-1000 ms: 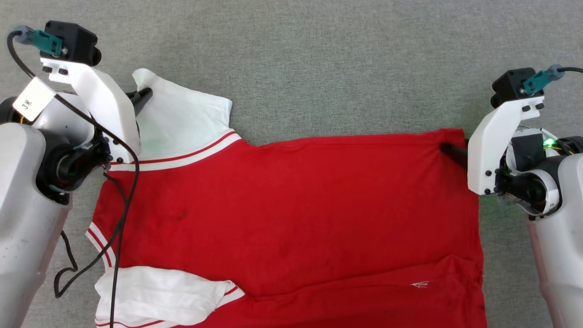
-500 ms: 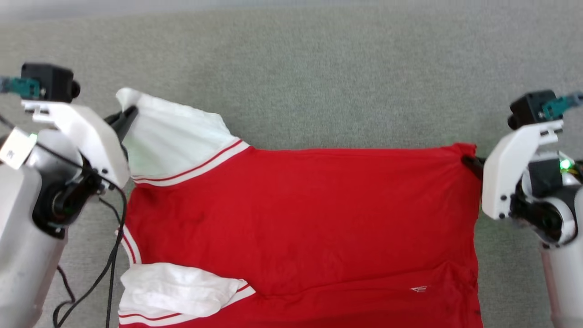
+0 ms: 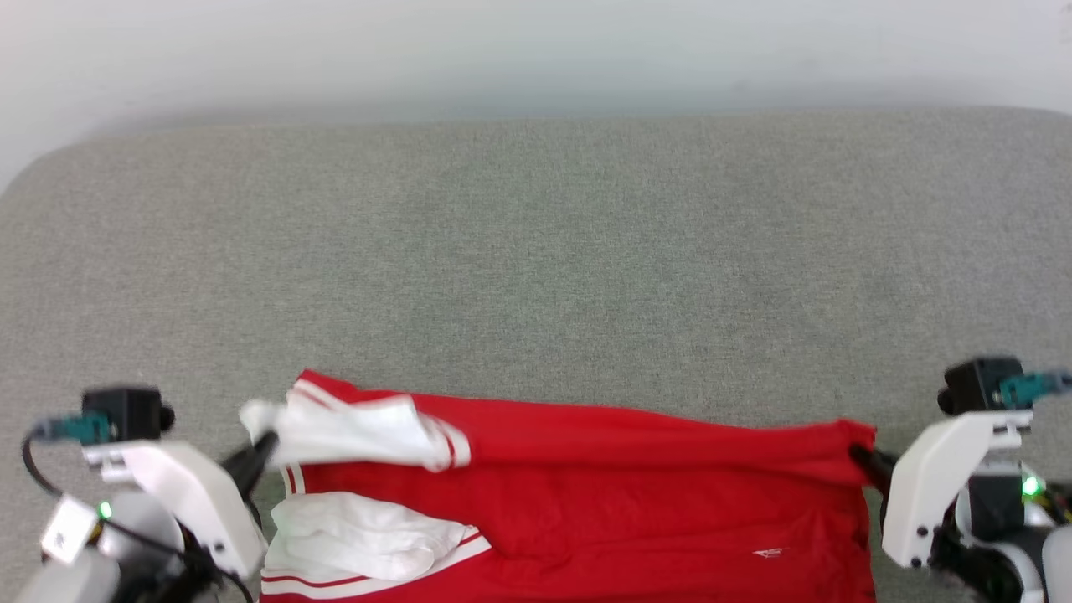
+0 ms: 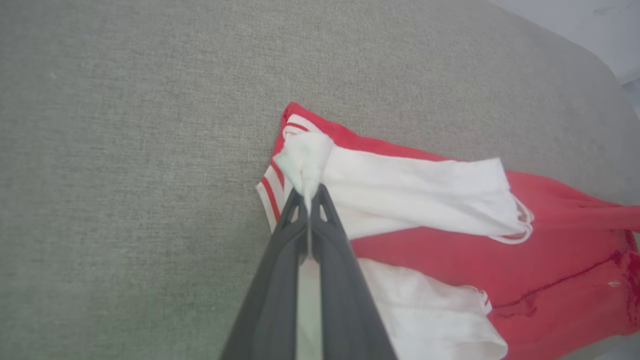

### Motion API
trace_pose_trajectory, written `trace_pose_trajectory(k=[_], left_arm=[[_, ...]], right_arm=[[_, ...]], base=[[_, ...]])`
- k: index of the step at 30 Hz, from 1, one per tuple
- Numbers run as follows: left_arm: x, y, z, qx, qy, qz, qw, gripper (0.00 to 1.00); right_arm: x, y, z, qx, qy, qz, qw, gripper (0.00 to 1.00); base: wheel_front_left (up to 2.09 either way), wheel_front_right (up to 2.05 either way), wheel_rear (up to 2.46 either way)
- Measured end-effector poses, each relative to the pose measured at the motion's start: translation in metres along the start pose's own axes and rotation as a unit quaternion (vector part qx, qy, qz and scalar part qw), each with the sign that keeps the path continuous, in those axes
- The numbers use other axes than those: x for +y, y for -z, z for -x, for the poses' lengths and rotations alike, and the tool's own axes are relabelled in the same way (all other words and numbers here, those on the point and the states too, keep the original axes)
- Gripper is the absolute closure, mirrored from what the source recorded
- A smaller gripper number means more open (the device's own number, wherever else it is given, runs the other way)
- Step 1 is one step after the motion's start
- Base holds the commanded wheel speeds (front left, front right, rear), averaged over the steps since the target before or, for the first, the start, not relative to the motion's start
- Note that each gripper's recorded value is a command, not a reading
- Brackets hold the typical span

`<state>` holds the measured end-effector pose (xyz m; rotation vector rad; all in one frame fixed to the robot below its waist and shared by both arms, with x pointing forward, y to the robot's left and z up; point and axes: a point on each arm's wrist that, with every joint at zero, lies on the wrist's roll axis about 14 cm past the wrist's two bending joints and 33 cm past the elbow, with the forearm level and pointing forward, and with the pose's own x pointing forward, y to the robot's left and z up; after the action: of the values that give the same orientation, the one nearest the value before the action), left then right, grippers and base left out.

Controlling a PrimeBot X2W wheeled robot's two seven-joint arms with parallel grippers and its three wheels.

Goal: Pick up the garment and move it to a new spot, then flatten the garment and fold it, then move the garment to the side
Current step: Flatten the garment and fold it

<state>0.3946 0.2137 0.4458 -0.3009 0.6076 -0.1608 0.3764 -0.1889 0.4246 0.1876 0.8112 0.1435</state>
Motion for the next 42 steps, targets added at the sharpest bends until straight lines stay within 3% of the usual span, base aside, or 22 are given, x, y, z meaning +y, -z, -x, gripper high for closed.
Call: trace_pose_trajectory(k=[6,16,17,18,19,20,21,22,23,28,33,37,42], left_arm=[[0.002,0.053,0.021,0.045,-0.012,0.044,0.998,1.0],[0.008,0.09,0.032,0.071,-0.026,0.081,0.994,1.0],[0.006,0.097,0.033,0.081,-0.026,0.086,0.993,1.0],[0.006,0.102,0.033,0.086,-0.025,0.088,0.992,1.0],[0.007,0.104,0.033,0.086,-0.027,0.091,0.992,1.0],[0.006,0.108,0.033,0.09,-0.026,0.095,0.991,1.0],[0.004,0.112,0.033,0.093,-0.023,0.098,0.991,0.8],[0.002,0.113,0.032,0.086,-0.022,0.103,0.991,0.51],[0.002,0.112,0.031,0.079,-0.021,0.107,0.991,0.02],[-0.004,0.094,0.027,0.022,-0.006,0.091,0.996,0.0],[-0.009,0.052,0.026,-0.075,0.004,0.041,0.996,0.0],[-0.023,0.016,0.03,-0.162,0.017,0.012,0.987,0.0],[-0.037,-0.012,0.037,-0.242,0.024,-0.013,0.97,0.0]], right_arm=[[-0.005,0.038,0.004,0.014,0.008,-0.042,0.999,1.0],[-0.016,0.072,0.006,0.013,0.027,-0.086,0.996,1.0],[-0.016,0.075,0.005,0.015,0.027,-0.09,0.995,0.9],[-0.016,0.078,0.004,0.016,0.027,-0.093,0.995,0.71],[-0.016,0.081,0.004,0.014,0.028,-0.096,0.995,0.43],[-0.015,0.083,0.003,0.011,0.027,-0.1,0.995,0.0],[-0.014,0.084,0.003,0.006,0.026,-0.102,0.994,0.0],[-0.013,0.085,0.002,0.0,0.025,-0.104,0.994,0.0],[-0.012,0.084,0.003,-0.01,0.025,-0.107,0.994,0.0],[-0.008,0.074,0.009,-0.06,0.02,-0.108,0.992,0.0],[-0.006,0.052,0.025,-0.104,0.015,-0.09,0.99,0.0],[-0.015,0.039,0.039,-0.117,0.025,-0.079,0.99,0.0],[-0.031,0.048,0.049,-0.076,0.048,-0.077,0.993,0.0]], base=[[0.0,0.0,0.0],[0.0,0.0,0.0],[0.0,0.0,0.0],[0.0,0.0,0.0],[0.0,0.0,0.0],[0.0,0.0,0.0],[0.0,0.0,0.0],[0.0,0.0,0.0],[0.0,0.0,0.0],[0.0,0.0,0.0],[0.0,0.0,0.0],[0.0,0.0,0.0],[0.0,0.0,0.0]])
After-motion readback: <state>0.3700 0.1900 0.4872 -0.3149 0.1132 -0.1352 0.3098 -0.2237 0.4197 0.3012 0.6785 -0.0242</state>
